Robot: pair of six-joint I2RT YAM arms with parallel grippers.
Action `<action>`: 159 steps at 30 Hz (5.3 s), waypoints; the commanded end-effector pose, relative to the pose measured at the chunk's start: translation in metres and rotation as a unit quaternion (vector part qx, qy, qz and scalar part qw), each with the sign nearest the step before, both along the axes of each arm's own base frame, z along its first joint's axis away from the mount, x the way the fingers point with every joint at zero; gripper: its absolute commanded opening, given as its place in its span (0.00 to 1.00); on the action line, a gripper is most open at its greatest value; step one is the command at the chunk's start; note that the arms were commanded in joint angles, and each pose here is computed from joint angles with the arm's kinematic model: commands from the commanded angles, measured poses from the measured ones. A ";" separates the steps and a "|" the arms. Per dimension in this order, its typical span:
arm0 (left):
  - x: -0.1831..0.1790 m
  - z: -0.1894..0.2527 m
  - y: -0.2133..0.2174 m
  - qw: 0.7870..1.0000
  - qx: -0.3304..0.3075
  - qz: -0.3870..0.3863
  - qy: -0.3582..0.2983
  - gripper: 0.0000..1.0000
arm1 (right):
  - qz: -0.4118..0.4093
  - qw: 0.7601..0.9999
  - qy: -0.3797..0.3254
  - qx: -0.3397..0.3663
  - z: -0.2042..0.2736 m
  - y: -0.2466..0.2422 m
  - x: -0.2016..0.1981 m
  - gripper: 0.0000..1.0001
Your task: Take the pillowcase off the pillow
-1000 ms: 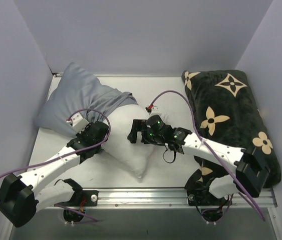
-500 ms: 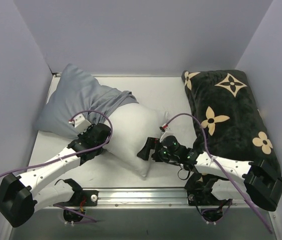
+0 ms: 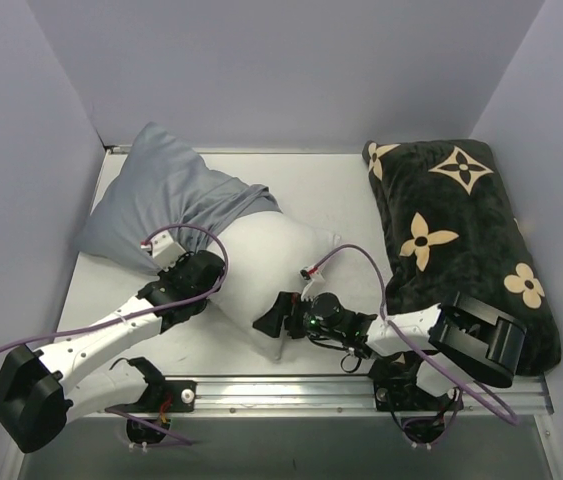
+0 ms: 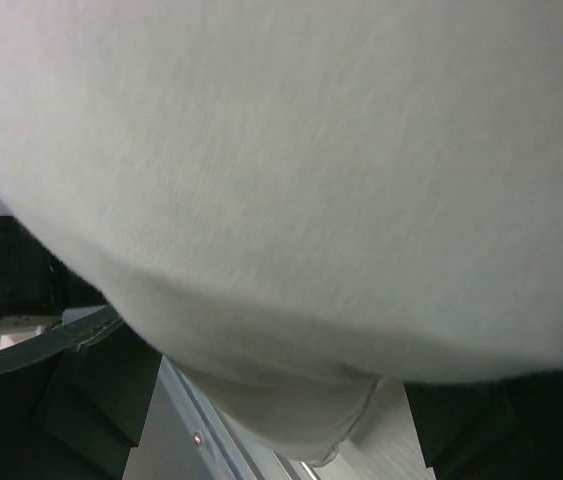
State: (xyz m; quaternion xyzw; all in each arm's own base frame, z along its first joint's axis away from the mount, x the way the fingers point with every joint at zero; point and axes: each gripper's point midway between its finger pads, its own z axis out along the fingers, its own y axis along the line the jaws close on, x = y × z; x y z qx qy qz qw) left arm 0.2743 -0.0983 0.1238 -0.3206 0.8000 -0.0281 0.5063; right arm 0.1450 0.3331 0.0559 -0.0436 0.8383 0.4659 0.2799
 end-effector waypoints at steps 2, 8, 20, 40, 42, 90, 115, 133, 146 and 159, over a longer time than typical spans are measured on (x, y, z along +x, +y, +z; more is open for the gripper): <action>-0.007 -0.007 -0.023 0.999 -0.034 -0.035 0.020 0.00 | -0.027 0.999 -0.022 0.026 0.030 0.021 0.025 0.77; 0.004 0.031 -0.025 0.998 -0.015 -0.065 -0.014 0.00 | -0.148 0.966 -0.058 -0.202 0.032 -0.054 0.042 0.00; 0.027 0.214 -0.049 0.964 0.025 -0.215 -0.155 0.77 | -0.108 0.950 -0.057 -0.287 0.013 -0.112 0.012 0.00; 0.124 0.115 -0.190 0.849 0.174 -0.496 0.045 0.76 | -0.116 0.933 -0.007 -0.339 -0.045 -0.144 -0.010 0.00; 0.130 0.114 -0.179 0.859 0.173 -0.479 0.051 0.47 | -0.120 0.934 -0.012 -0.335 -0.036 -0.142 -0.006 0.00; 0.035 0.158 -0.003 0.988 0.062 -0.139 0.002 0.91 | -0.206 0.935 -0.134 -0.256 0.214 -0.162 0.119 0.00; 0.009 0.114 0.072 0.991 0.103 -0.061 0.059 0.00 | -0.308 0.916 -0.157 -0.202 0.334 -0.221 0.179 0.00; 0.033 0.083 0.264 0.965 0.067 0.225 0.116 0.00 | -0.432 0.882 -0.159 -0.097 0.424 -0.308 0.181 0.00; 0.078 0.104 0.182 0.993 0.052 0.085 0.070 0.00 | -0.319 0.919 -0.150 -0.176 0.351 -0.243 0.171 0.00; 0.031 0.054 0.045 0.994 0.014 -0.090 0.066 0.00 | -0.008 0.912 -0.313 -0.265 0.270 -0.017 0.155 0.83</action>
